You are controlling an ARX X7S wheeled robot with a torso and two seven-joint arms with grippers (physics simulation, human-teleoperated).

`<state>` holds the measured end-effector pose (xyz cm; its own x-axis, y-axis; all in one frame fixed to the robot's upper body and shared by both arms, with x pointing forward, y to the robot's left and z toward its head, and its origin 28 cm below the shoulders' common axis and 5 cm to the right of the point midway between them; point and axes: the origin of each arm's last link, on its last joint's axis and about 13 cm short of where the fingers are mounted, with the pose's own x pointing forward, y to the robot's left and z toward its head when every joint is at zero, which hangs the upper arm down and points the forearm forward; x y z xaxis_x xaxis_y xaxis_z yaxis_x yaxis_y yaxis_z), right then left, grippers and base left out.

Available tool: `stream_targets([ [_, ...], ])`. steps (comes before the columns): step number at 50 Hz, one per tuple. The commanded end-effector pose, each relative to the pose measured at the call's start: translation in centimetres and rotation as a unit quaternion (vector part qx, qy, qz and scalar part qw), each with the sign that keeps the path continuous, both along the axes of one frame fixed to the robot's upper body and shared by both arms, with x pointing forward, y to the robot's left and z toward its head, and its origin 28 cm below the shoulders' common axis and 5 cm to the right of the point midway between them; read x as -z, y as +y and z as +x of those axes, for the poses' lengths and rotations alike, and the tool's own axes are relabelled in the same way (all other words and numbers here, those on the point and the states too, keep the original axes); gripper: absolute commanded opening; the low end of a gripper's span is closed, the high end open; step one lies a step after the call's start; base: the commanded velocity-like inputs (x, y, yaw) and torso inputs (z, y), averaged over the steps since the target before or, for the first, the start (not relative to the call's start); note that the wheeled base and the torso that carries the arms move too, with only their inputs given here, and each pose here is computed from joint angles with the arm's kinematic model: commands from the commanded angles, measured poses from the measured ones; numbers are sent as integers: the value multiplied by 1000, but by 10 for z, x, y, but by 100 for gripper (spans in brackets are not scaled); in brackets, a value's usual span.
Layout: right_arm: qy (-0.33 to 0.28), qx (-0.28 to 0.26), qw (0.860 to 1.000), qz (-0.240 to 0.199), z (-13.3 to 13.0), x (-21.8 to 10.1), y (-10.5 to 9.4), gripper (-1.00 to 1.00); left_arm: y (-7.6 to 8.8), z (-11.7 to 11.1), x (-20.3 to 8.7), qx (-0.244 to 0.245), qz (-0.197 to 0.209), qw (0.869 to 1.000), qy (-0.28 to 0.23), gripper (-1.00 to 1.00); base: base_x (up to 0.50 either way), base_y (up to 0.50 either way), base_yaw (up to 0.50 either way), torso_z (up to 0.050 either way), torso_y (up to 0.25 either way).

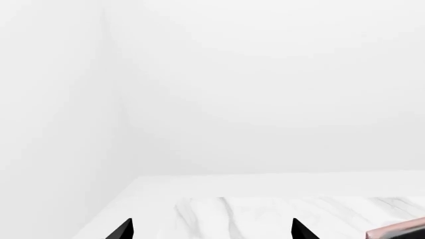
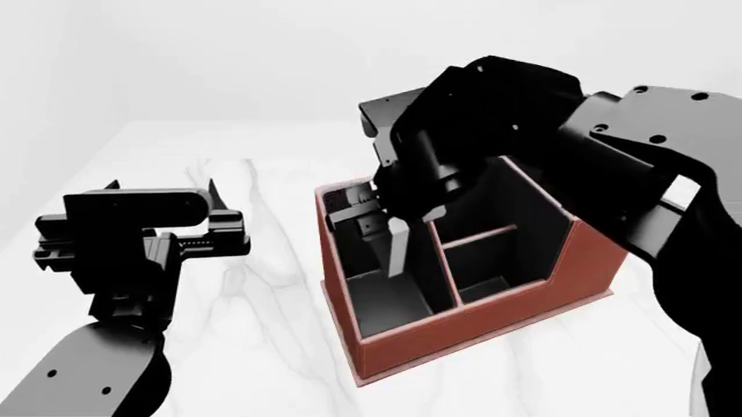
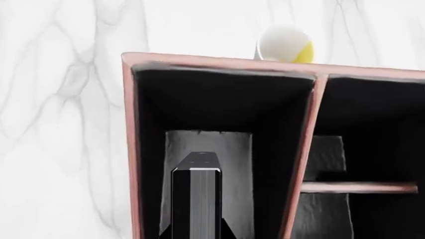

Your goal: Pick up the book and place it in the left compartment of the caddy.

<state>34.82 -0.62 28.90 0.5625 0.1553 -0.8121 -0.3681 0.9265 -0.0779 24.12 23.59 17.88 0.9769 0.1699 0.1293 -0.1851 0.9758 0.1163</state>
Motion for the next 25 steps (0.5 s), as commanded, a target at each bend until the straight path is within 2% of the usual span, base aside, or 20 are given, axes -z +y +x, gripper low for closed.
stream_targets([
  [1, -4, 14, 1000, -11, 7, 17, -2, -100, 1, -1, 1, -3, -1, 1000, 1, 100, 0, 0, 0, 0, 0],
  [12, 2, 26, 999, -18, 12, 31, -5, -100, 2, -1, 0, -4, 0, 1000, 0, 100, 0, 0, 0, 0, 1],
  [25, 9, 30, 999, -7, 19, 47, -5, -100, 2, -2, 2, -5, 0, 1000, 0, 100, 0, 0, 0, 0, 1],
])
